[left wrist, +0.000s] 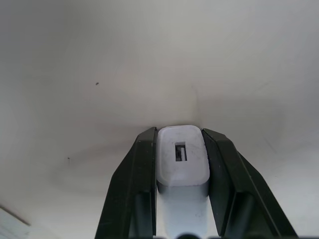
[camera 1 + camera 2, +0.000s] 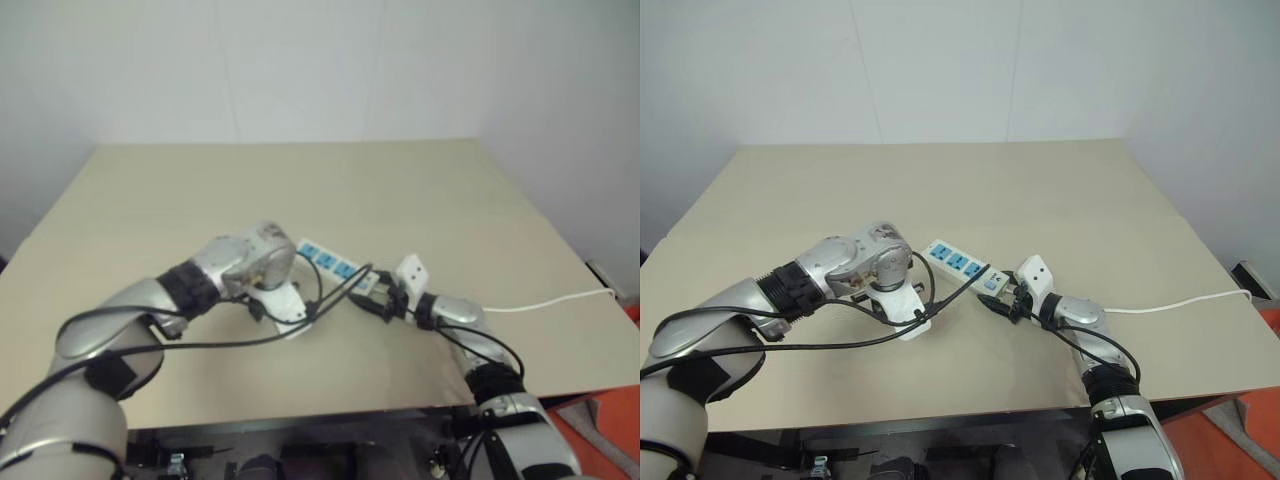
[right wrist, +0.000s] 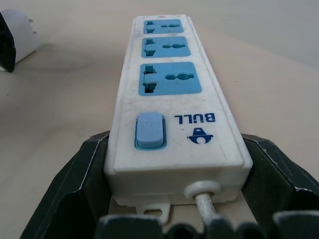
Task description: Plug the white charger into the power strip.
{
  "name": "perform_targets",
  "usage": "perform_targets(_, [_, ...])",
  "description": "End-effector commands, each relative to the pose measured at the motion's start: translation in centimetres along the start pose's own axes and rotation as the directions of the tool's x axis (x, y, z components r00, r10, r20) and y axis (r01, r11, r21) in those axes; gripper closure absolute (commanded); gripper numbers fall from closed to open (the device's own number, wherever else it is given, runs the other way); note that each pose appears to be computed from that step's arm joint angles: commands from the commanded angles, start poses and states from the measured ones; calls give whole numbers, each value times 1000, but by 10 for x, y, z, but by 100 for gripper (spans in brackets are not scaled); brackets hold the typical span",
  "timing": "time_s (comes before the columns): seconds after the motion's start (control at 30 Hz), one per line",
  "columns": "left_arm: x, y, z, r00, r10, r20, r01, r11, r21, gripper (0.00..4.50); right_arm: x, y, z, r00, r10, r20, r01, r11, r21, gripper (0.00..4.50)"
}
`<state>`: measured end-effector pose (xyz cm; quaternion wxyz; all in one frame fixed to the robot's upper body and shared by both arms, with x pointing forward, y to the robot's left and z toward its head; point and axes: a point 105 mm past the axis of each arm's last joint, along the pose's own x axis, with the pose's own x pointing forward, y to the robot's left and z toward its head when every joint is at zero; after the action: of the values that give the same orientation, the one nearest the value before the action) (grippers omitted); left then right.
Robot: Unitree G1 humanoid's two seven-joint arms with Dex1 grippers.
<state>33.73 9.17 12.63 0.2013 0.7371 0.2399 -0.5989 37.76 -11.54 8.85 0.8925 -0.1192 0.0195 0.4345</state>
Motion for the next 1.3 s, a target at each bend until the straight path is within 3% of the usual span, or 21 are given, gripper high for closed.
perform_targets(0.03, [-28, 16, 9, 991, 125, 52, -126, 992, 6, 347, -6, 2, -23, 995, 3, -97, -2, 1000, 13, 109])
perform_targets(0.17, [-78, 37, 22, 890, 357, 285, -332, 934, -132, 347, -10, 3, -17, 997, 40, -71, -41, 999, -14, 109])
perform_targets(0.3, [-125, 46, 11, 628, 595, 501, -438, 803, -404, 347, -13, 6, -5, 992, 125, -35, -127, 989, -82, 109])
perform_targets(0.33, [-130, 47, 9, 581, 623, 523, -435, 781, -448, 347, -13, 6, -4, 990, 140, -31, -142, 986, -92, 109])
perform_targets(0.5, [-144, 39, -15, 150, 791, 593, -249, 611, -752, 347, -9, 20, 14, 942, 336, -6, -332, 929, -162, 109])
perform_targets(0.6, [-131, 25, -18, 31, 809, 587, -120, 586, -801, 347, -9, 31, 23, 892, 452, 7, -441, 874, -205, 109])
perform_targets(0.8, [-98, 5, -11, -11, 814, 580, 39, 580, -813, 347, 0, 46, 19, 845, 533, -48, -529, 816, -235, 109])
perform_targets(1.3, [-74, -4, 0, 3, 783, 622, 23, 622, -783, 347, -1, 56, -1, 826, 558, -74, -561, 804, -198, 109])
